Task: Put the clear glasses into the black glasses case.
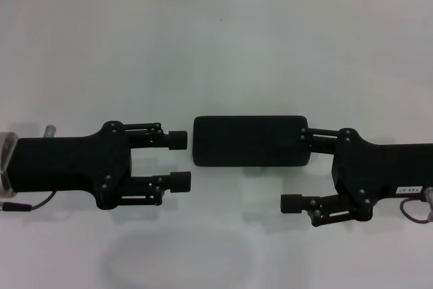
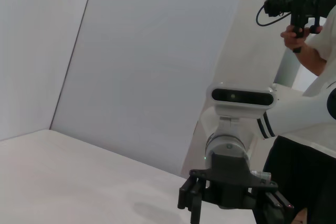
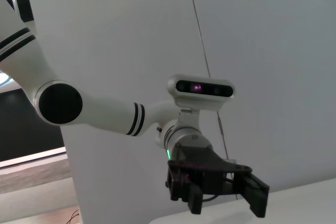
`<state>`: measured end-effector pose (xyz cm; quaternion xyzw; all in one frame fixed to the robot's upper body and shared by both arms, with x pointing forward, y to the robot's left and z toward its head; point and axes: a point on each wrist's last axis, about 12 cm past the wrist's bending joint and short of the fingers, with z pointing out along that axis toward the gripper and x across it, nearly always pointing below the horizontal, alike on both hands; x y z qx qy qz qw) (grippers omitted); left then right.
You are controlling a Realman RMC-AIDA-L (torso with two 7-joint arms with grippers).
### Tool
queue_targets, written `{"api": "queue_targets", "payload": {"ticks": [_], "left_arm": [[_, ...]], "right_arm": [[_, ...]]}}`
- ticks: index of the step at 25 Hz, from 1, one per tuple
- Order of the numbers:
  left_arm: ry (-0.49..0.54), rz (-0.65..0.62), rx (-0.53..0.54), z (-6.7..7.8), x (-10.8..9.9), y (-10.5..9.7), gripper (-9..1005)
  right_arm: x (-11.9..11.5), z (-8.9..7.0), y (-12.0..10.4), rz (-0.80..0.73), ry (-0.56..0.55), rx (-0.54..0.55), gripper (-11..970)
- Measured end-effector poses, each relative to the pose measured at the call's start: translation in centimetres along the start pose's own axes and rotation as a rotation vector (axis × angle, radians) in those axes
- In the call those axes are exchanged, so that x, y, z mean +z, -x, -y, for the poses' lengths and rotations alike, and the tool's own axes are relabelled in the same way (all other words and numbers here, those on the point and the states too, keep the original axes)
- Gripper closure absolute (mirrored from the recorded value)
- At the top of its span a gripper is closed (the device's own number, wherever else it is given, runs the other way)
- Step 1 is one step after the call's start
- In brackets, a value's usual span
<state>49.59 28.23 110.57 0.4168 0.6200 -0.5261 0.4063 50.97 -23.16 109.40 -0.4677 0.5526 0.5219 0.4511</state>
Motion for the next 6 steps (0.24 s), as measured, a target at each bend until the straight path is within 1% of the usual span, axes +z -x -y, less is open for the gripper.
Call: {"api": "queue_targets", "payload": {"ticks": [6], "left_arm": [[-0.006, -0.011, -0.013, 0.23, 0.15, -0.46, 305]], "right_arm": [[-0.01, 0.07, 0.1, 0.002, -0.002, -0.005, 133]]}}
